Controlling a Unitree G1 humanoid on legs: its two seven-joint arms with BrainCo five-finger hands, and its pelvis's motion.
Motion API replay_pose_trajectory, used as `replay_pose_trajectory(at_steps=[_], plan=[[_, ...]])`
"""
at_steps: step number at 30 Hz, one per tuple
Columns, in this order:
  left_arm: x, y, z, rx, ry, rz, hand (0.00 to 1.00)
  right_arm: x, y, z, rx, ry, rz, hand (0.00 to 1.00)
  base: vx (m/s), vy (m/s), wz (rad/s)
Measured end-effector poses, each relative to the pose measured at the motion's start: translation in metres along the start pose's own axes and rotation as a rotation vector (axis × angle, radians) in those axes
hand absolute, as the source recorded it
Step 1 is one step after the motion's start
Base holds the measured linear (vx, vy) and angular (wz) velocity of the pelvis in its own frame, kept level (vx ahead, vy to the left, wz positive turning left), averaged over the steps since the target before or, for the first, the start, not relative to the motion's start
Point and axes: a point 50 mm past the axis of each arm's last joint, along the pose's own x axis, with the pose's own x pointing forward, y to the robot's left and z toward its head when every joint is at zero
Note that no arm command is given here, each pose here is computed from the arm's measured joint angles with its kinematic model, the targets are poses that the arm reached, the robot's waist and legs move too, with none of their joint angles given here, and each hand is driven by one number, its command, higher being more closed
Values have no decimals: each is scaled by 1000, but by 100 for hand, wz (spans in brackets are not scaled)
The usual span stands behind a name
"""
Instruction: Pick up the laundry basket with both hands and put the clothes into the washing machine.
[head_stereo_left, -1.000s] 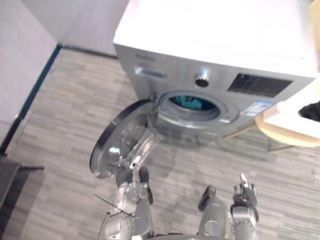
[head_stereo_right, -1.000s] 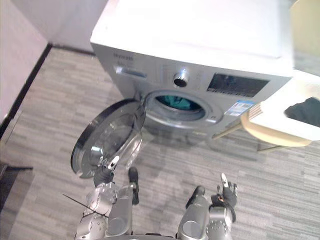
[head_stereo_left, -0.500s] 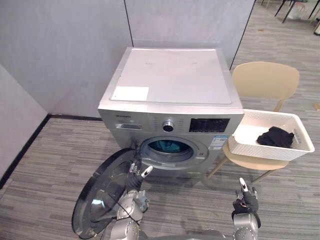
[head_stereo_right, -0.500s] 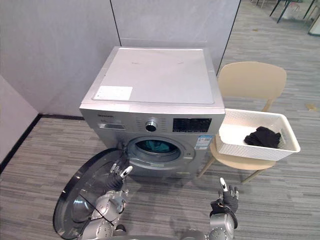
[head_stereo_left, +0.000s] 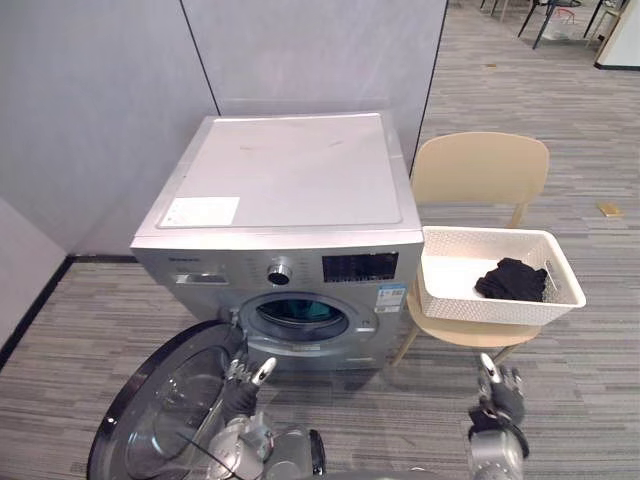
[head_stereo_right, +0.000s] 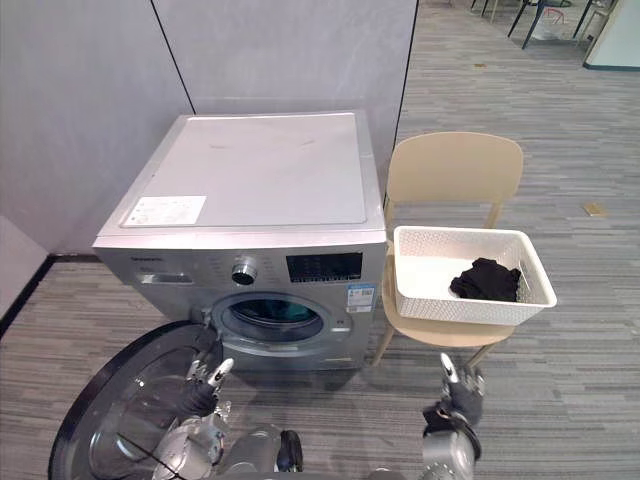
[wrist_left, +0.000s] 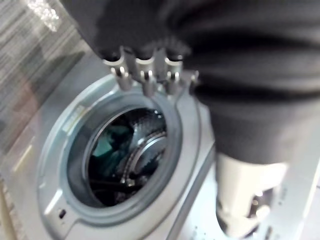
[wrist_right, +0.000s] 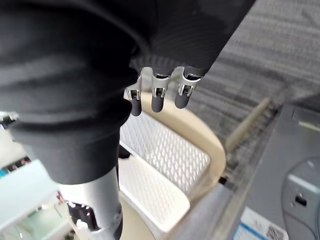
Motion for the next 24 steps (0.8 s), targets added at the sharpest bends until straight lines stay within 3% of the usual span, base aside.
replay_pose_trajectory(at_steps=[2, 5, 9, 11, 16, 19, 24], plan=[[-1, -2, 1, -2, -5, -8, 0, 3, 32, -6, -5, 14, 110, 0, 335, 46, -49], [1, -11, 6, -1, -27, -43, 0, -1, 47, -8, -13, 20, 192, 0, 204, 59, -34], [6, -17, 12, 0, -51, -53, 0, -9, 45, -4, -88, 2, 232, 0, 245, -25, -24], [1, -6, 3, 7, -15, 5, 0, -9, 39, -2, -133, -16, 215, 0, 239, -130, 11], [2, -2, 2, 44, -10, 14, 0, -4, 31, 49, -228, -248, 162, 0, 241, -322, 26], [6, -1, -4, 60, 7, 26, 0, -6, 19, 102, -276, -466, 65, 0, 161, -355, 40], [7, 4, -3, 89, 0, 50, 0, -25, 34, 168, -352, -777, 77, 0, 41, -168, -1]])
